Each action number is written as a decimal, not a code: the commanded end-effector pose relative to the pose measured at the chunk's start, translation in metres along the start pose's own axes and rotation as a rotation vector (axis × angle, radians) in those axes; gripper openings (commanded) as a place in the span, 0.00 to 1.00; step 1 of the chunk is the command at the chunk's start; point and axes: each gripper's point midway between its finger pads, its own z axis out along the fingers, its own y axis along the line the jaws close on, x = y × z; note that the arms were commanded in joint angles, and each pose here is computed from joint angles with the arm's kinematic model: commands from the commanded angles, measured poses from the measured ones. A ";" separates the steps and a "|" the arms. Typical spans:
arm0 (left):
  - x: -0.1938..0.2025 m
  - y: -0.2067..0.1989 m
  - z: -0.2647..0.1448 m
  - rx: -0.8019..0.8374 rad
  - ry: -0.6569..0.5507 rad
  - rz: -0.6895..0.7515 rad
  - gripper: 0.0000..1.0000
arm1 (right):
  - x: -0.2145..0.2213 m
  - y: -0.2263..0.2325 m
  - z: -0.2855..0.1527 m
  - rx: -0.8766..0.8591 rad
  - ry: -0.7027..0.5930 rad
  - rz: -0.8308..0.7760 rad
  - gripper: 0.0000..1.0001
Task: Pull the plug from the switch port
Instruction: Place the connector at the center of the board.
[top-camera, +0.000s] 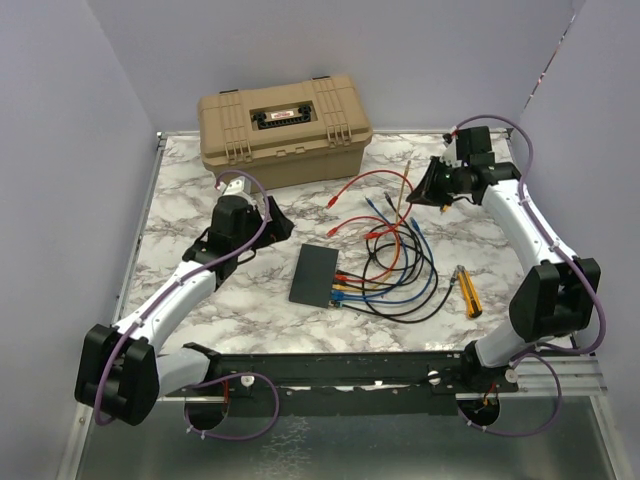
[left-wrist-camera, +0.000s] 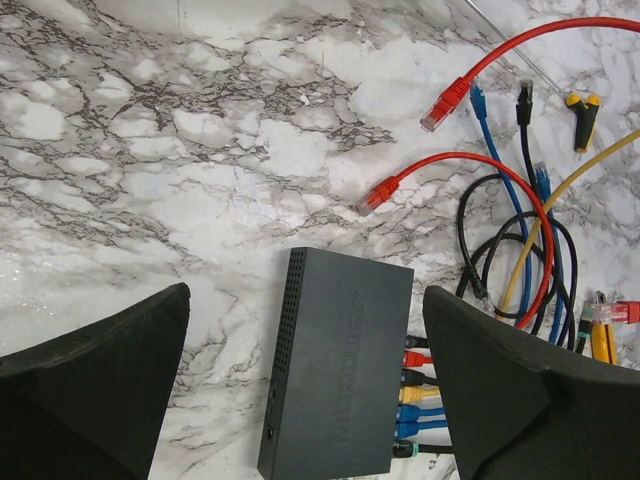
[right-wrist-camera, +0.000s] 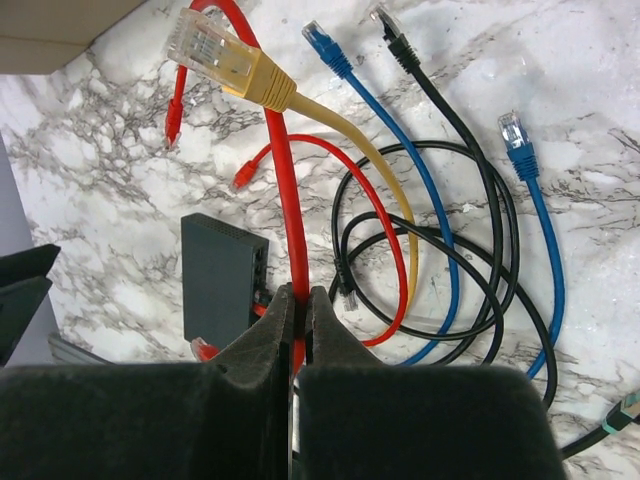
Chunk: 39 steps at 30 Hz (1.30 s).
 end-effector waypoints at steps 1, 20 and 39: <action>-0.012 -0.001 -0.004 0.007 -0.062 0.018 0.99 | -0.015 0.007 -0.013 -0.036 -0.079 0.047 0.00; -0.030 -0.007 0.003 0.012 -0.071 0.138 0.99 | -0.060 -0.028 -0.024 0.029 -0.211 0.198 0.00; -0.033 -0.015 0.027 0.025 -0.014 0.126 0.99 | -0.167 -0.086 -0.039 0.000 -0.376 0.302 0.00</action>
